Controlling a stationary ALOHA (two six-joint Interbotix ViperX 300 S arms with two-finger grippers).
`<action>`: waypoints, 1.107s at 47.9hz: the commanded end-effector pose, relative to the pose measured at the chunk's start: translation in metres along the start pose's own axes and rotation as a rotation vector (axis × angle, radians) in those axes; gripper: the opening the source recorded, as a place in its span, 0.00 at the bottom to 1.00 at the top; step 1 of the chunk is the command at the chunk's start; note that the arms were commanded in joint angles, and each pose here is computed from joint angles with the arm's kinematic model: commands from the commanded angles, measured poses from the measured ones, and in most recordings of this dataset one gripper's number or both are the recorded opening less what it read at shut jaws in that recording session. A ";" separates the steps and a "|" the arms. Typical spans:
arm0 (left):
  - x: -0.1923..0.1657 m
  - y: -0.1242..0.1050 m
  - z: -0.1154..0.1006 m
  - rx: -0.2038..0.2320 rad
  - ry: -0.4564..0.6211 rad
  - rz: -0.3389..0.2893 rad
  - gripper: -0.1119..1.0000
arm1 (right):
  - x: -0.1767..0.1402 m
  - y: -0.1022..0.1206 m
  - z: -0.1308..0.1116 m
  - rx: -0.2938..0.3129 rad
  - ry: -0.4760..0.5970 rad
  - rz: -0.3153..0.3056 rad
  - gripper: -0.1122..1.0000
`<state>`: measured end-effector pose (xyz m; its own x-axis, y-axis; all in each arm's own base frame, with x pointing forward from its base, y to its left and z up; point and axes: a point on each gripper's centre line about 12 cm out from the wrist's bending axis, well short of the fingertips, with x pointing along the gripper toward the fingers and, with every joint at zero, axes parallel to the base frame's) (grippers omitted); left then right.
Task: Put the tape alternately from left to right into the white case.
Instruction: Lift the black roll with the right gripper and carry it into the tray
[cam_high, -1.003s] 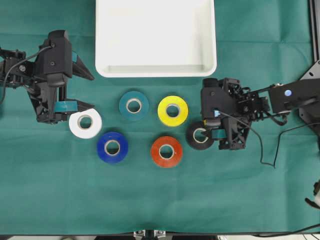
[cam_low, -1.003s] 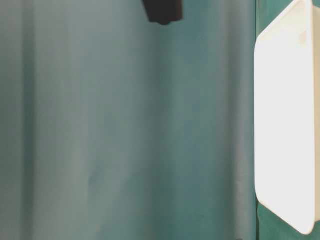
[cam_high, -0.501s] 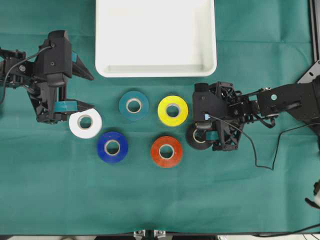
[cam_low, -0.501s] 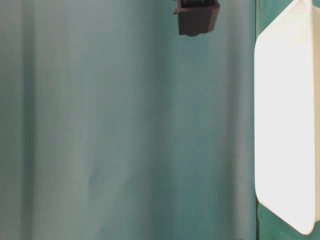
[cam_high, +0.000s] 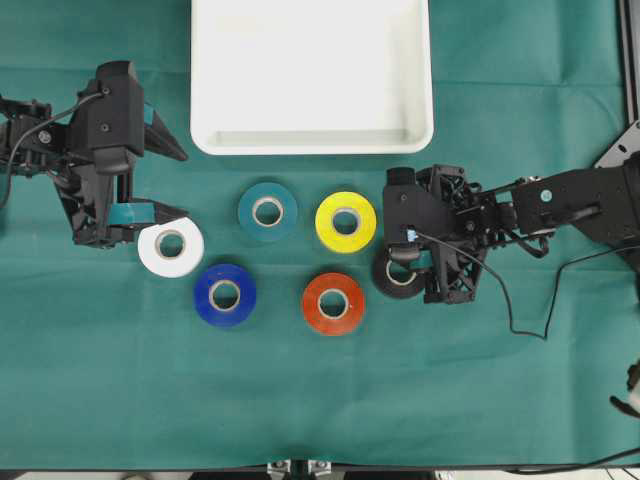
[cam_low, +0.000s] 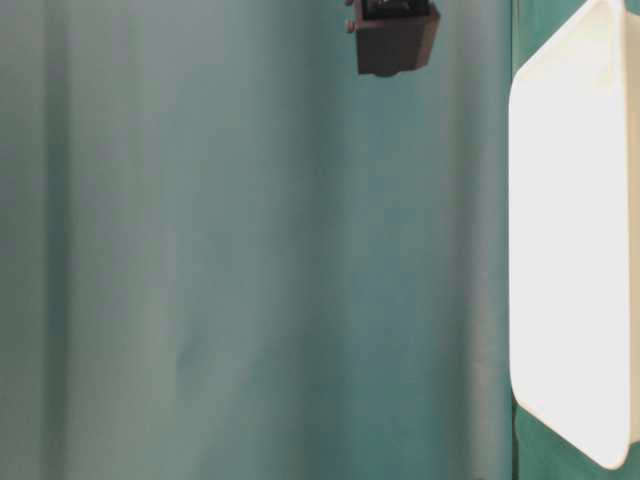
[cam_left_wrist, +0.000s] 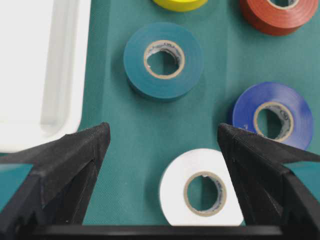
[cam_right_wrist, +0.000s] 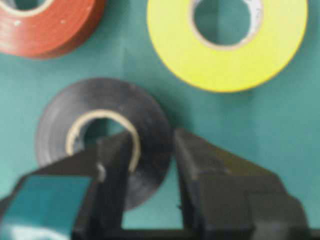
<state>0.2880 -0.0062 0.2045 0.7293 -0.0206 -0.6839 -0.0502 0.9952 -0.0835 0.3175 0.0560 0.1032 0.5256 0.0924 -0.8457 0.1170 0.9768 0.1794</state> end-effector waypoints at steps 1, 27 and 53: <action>-0.002 -0.001 0.006 -0.002 -0.020 -0.004 0.59 | -0.004 0.004 0.009 -0.001 -0.020 0.008 0.31; -0.002 -0.001 0.006 -0.003 -0.020 -0.004 0.59 | -0.042 0.012 0.031 0.012 -0.038 0.015 0.31; -0.002 -0.002 0.006 -0.002 -0.020 -0.005 0.59 | -0.062 0.002 0.044 0.104 -0.096 0.012 0.31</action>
<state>0.2879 -0.0057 0.2049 0.7304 -0.0195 -0.6828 -0.0526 0.9950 -0.0847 0.3144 0.0505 0.1612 0.5562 0.0884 -0.8263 0.1823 0.9571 0.2252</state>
